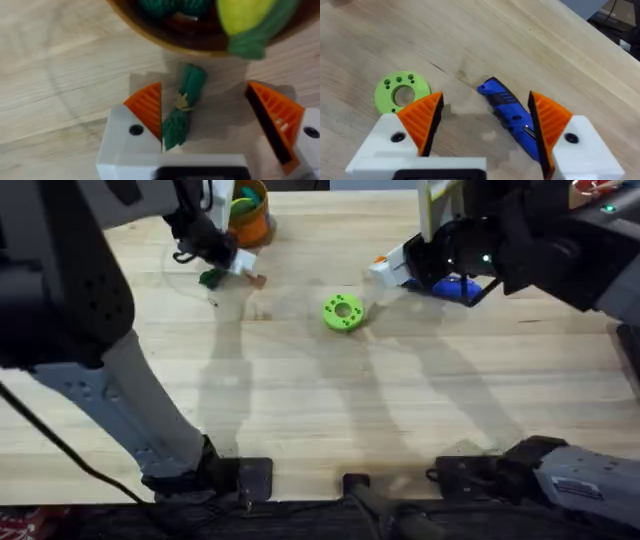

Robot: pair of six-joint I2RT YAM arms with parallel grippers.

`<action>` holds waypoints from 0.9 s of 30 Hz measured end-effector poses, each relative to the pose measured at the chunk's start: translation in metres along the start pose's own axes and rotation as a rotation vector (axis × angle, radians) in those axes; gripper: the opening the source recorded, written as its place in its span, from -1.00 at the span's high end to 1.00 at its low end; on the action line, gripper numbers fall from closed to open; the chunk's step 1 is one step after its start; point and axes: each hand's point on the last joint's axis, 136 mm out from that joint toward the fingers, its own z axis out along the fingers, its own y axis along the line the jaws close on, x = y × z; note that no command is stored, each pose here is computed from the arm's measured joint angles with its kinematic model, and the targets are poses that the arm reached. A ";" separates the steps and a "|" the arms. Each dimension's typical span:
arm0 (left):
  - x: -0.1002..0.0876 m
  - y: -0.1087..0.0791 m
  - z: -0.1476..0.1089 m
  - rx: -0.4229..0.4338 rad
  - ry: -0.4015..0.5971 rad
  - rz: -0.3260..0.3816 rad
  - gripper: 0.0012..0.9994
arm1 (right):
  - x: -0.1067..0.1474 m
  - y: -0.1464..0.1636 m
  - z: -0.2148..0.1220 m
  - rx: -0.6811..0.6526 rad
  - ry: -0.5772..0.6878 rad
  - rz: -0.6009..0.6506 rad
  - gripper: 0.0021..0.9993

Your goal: Pick up the gripper from the table and insert it into the empty holder that is missing its gripper. Then pick up a screw, insert it into the mounting hole, and use the screwdriver to tighten it. Finally, clean up the table by picking up the vegetable and placing it into the bucket.

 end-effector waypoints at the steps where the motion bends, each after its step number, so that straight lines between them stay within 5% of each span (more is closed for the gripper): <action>1: 0.002 -0.001 0.004 0.015 0.005 -0.003 -0.94 | 0.000 0.000 0.000 0.000 0.001 0.000 -0.95; 4: 0.003 0.001 0.004 0.025 0.001 -0.012 -0.94 | 0.003 0.000 0.000 -0.002 0.010 -0.002 -0.95; 6: 0.004 0.003 0.004 0.030 0.000 -0.030 -0.73 | 0.006 0.001 0.000 -0.004 0.023 -0.004 -0.95; 11: 0.010 0.012 0.005 0.020 0.015 -0.081 0.76 | 0.011 0.002 0.000 -0.008 0.046 -0.008 -0.95; 12: 0.011 0.012 0.004 0.022 0.016 -0.087 0.92 | 0.011 0.002 0.000 -0.008 0.046 -0.008 -0.95; 22: 0.018 0.023 -0.006 -0.032 0.039 -0.137 0.95 | 0.011 0.002 0.000 -0.008 0.046 -0.008 -0.95; 27: 0.003 0.048 -0.055 -0.121 -0.064 -0.181 0.95 | 0.011 0.002 0.000 -0.008 0.046 -0.008 -0.95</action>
